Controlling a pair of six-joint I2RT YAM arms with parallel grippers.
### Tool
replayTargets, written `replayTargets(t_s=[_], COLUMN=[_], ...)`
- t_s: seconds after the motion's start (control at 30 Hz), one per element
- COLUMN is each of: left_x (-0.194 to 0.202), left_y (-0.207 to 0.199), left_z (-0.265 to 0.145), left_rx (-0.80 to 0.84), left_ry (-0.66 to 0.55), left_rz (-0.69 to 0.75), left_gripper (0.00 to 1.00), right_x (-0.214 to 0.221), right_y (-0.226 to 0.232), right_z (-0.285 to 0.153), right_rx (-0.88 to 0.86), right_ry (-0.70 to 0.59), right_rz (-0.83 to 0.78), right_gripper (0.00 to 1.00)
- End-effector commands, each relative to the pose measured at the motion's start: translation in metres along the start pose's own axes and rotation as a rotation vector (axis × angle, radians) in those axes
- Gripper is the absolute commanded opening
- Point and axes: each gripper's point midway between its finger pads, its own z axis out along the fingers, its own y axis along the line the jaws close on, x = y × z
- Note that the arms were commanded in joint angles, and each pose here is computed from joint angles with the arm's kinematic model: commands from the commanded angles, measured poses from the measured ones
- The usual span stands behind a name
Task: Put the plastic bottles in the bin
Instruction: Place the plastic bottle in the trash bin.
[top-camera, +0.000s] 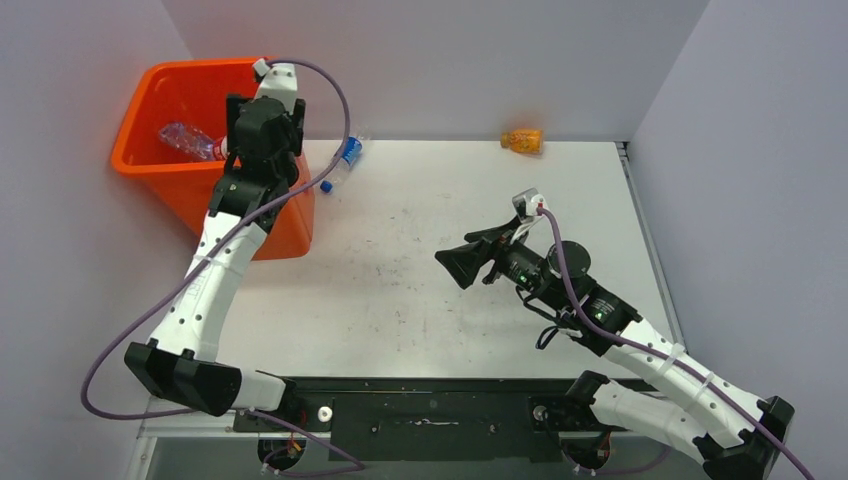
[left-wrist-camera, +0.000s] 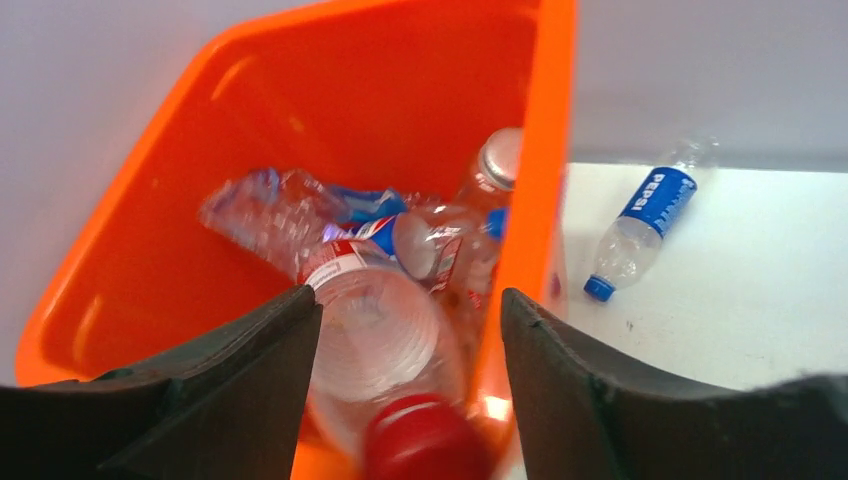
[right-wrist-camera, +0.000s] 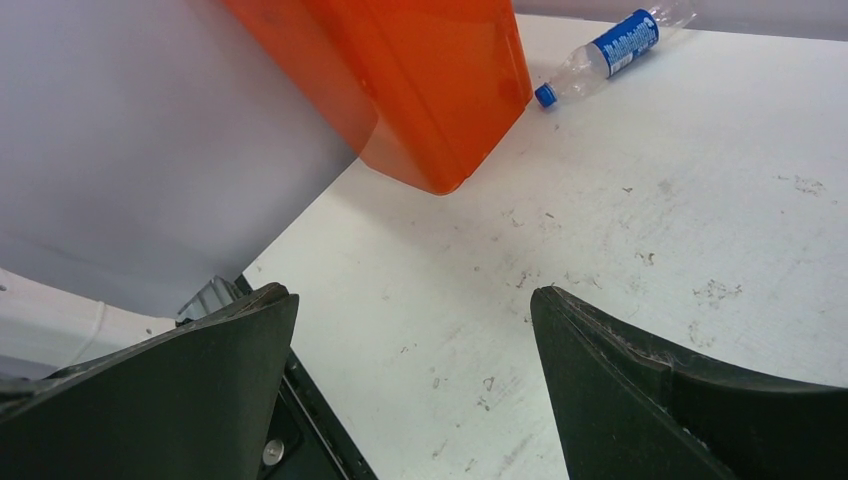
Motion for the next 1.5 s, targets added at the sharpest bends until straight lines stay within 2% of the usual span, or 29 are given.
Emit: replayTargets(t_s=[0.0,0.13,0.27,0.37,0.47,0.7,0.8,0.9,1.03,1.07,1.17,1.2,1.33,1.47], left_x=[-0.006,-0.002,-0.002,-0.003,-0.019,-0.082,-0.098,-0.1,-0.083,-0.078,-0.067,-0.068,-0.094,-0.127], left_y=[0.049,0.057,0.056,0.062,0.071,0.089,0.096,0.096,0.089,0.085,0.084,0.086,0.1,0.101], left_z=[-0.015,-0.023,-0.023,-0.018,-0.019,-0.036,-0.043,-0.035,-0.01,-0.002,0.008,0.006,-0.023,-0.072], left_rx=[-0.085,-0.086,-0.073,-0.105,-0.121,-0.127,-0.14,-0.161,-0.191,-0.185,-0.212,-0.215,-0.204,-0.131], left_ry=[-0.063,-0.09,-0.099,-0.116,-0.196,-0.438,-0.501,-0.491,-0.439,-0.417,-0.373,-0.377,-0.446,-0.536], left_rz=[-0.19,-0.252,-0.286,-0.311,-0.364,-0.44,-0.444,-0.41,-0.362,-0.364,-0.349,-0.355,-0.404,-0.453], left_gripper=[0.59,0.51,0.35,0.18,0.0,0.0,0.0,0.0,0.0,0.08,0.91,0.98,0.96,0.96], right_x=[-0.013,-0.012,-0.012,-0.014,-0.012,-0.01,-0.009,-0.006,-0.001,0.0,0.001,0.001,0.004,0.007], right_y=[0.004,0.002,0.001,0.0,-0.003,-0.007,-0.01,-0.01,-0.011,-0.012,-0.012,-0.012,-0.016,-0.024], right_z=[-0.001,-0.001,-0.003,-0.006,-0.007,-0.007,-0.005,-0.004,-0.002,-0.001,-0.001,-0.001,0.002,0.006], right_rx=[-0.031,-0.034,-0.035,-0.034,-0.026,-0.015,-0.011,-0.014,-0.019,-0.019,-0.019,-0.02,-0.005,0.027], right_ry=[-0.053,-0.051,-0.052,-0.059,-0.059,-0.054,-0.053,-0.046,-0.037,-0.034,-0.028,-0.027,-0.026,-0.038], right_rz=[-0.002,0.005,0.011,0.015,0.016,0.017,0.016,0.022,0.033,0.033,0.037,0.037,0.047,0.081], right_gripper=[0.9,0.9,0.9,0.9,0.9,0.9,0.9,0.9,0.9,0.9,0.9,0.9,0.9,0.9])
